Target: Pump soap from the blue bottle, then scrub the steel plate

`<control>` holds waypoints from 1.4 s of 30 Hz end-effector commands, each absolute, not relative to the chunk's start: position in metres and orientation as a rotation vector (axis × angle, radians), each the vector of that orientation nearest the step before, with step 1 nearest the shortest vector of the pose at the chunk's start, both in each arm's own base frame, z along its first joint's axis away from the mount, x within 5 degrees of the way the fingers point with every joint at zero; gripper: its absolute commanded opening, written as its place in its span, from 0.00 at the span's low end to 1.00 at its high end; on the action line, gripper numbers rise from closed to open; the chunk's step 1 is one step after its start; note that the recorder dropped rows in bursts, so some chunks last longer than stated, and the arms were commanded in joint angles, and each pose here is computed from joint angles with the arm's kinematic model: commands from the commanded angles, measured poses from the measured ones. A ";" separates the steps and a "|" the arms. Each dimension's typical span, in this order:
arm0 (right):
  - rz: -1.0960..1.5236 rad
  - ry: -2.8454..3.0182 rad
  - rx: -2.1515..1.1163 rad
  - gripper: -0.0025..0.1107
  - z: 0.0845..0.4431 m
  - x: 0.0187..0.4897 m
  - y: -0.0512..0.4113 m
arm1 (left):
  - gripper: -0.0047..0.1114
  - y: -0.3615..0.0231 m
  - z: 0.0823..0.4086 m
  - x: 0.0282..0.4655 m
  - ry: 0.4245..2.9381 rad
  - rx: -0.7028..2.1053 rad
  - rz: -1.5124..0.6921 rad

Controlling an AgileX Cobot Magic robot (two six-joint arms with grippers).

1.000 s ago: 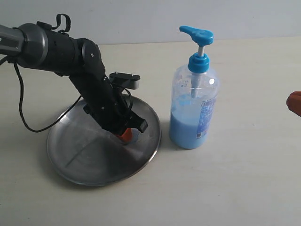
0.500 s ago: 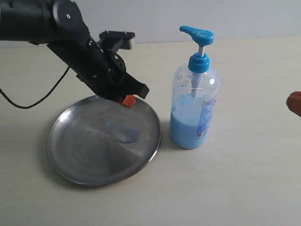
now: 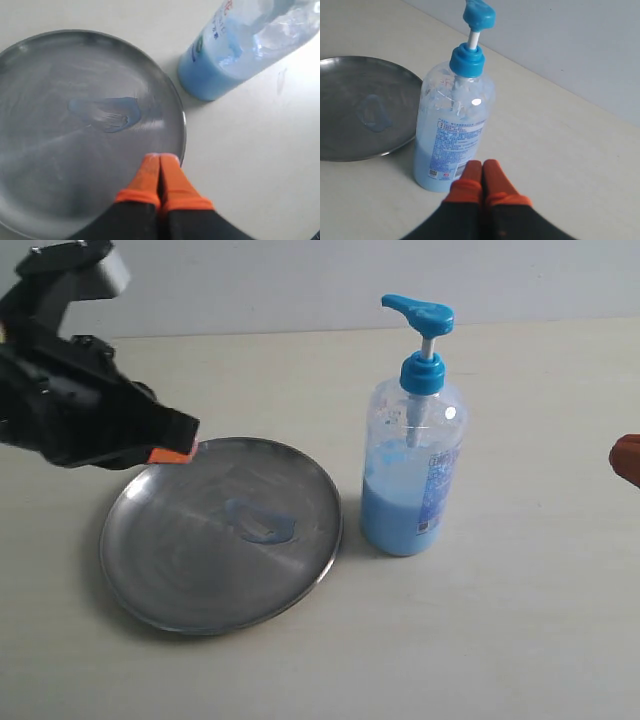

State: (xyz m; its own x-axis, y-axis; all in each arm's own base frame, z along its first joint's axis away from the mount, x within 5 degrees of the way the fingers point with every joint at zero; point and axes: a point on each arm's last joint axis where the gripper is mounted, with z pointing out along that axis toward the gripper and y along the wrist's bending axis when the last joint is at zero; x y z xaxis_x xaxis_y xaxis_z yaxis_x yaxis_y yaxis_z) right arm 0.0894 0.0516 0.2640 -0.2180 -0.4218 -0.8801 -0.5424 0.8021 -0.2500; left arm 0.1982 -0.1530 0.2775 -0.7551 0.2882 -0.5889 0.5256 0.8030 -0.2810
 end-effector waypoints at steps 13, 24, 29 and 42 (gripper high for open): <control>0.278 1.805 -0.551 0.02 0.274 0.078 0.043 | 0.04 -0.069 0.347 0.071 1.859 0.490 -0.736; 0.292 1.824 -0.524 0.02 0.273 0.079 0.044 | 0.04 -0.059 0.357 0.061 1.740 0.486 -0.713; 0.288 1.822 -0.526 0.02 0.273 0.080 0.044 | 0.04 -0.059 0.357 0.061 1.740 0.486 -0.713; 0.288 1.822 -0.526 0.02 0.273 0.080 0.044 | 0.04 -0.060 0.357 0.061 1.742 0.488 -0.713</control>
